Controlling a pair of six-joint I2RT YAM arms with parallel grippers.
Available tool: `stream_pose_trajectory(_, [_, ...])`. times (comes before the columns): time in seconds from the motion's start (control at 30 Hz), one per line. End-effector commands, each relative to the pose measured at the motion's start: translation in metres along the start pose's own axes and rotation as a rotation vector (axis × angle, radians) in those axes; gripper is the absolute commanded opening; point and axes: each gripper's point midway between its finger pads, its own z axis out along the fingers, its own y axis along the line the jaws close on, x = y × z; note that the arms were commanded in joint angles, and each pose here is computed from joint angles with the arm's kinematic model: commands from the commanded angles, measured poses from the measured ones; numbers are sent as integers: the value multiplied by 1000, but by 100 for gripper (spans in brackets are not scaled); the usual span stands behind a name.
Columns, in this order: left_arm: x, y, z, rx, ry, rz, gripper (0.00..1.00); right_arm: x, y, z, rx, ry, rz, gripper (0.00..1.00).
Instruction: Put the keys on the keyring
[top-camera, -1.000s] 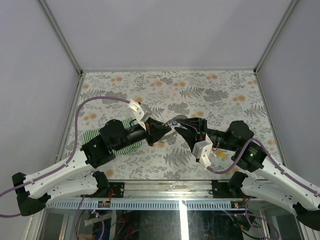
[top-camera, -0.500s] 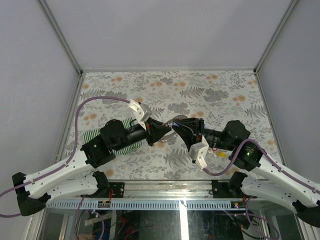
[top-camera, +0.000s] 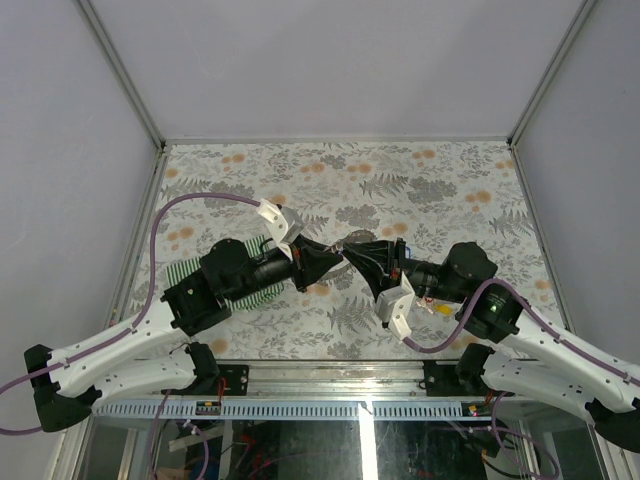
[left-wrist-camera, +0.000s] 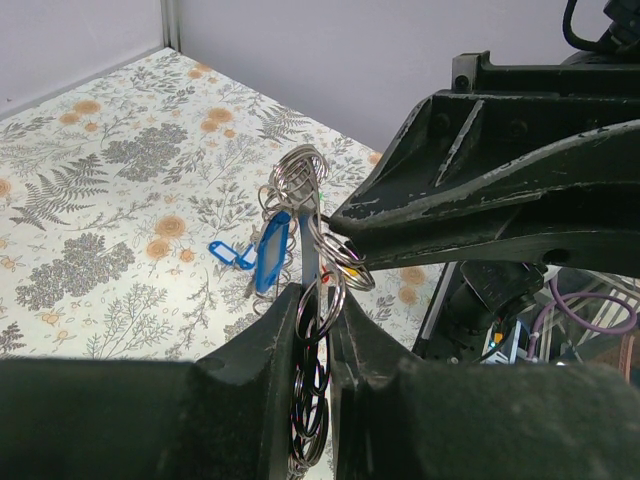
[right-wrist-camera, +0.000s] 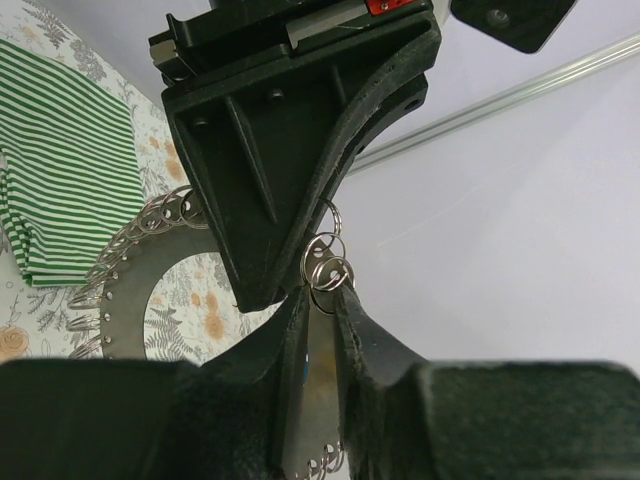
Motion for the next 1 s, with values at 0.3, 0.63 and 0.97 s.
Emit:
stream_pose_trajectory(0.3, [-35,-8,2,22,-110,14,0,-9,-23,-1,111,-16,37,11])
stream_pose_trajectory(0.63, [-34,-7,3,19,-107,17,0,-9,-29,-6,151,-6,114,8])
stream_pose_trajectory(0.97, [-36,-10,2,36,-110,39,0,-11,-35,-8,183,-9,179,4])
